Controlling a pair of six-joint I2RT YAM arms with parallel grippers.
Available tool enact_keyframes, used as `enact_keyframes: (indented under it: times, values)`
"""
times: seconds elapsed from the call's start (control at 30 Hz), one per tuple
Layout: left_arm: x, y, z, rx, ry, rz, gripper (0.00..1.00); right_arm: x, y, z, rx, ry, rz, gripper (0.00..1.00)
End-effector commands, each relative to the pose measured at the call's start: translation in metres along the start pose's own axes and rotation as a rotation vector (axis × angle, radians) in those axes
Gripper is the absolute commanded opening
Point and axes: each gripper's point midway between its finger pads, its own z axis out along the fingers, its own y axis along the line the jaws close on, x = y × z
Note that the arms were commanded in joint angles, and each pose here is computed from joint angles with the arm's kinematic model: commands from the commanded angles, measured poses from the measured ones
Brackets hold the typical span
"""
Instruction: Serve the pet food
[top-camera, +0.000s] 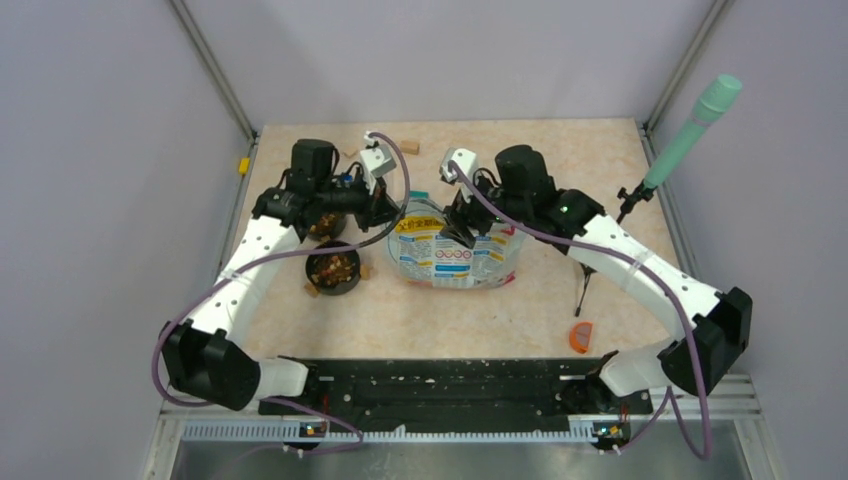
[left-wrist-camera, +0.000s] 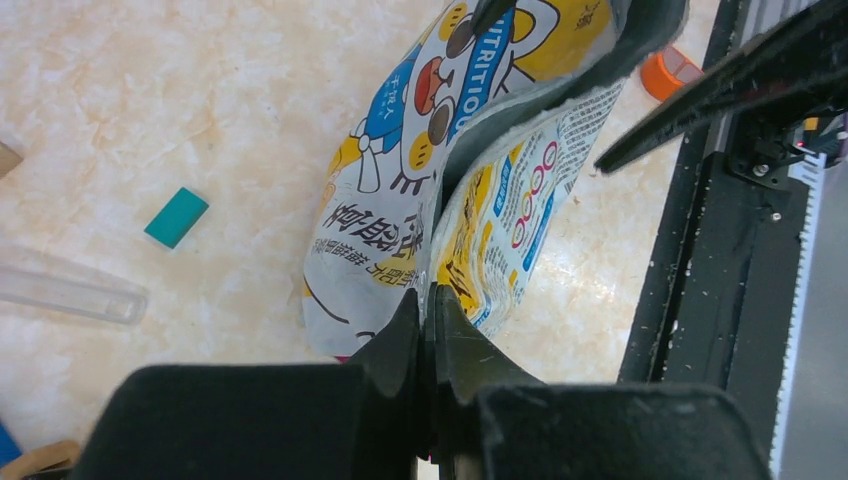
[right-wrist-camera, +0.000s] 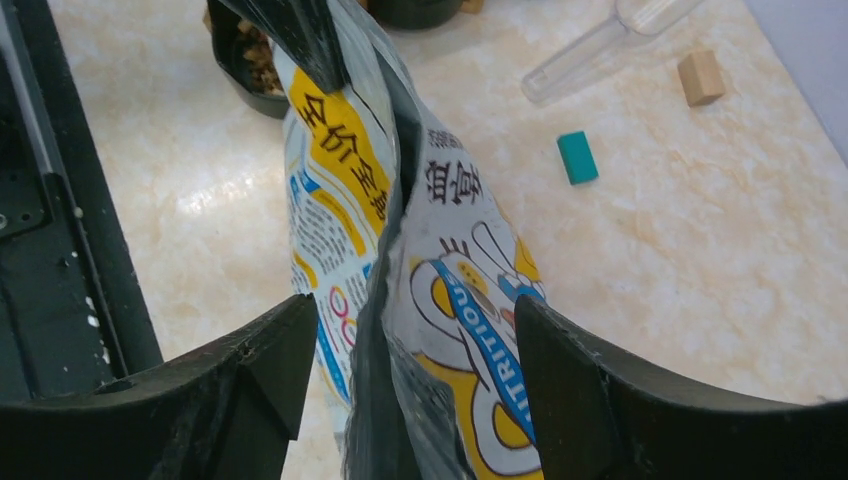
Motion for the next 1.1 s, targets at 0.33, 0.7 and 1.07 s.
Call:
enact_keyframes:
  times: [0.33, 0.7, 1.07]
  values:
    - [-0.019, 0.006, -0.014, -0.118, -0.098, 0.093, 0.00, 0.000, -0.036, -0.066, 0.294, -0.031, -0.012, 0.02]
    - [-0.019, 0.009, -0.017, -0.144, -0.089, 0.095, 0.00, -0.005, -0.050, -0.083, 0.387, -0.025, -0.018, 0.00]
    - [-0.038, -0.014, 0.018, -0.023, -0.065, 0.142, 0.79, -0.031, -0.046, -0.078, 0.350, -0.127, 0.003, 0.00]
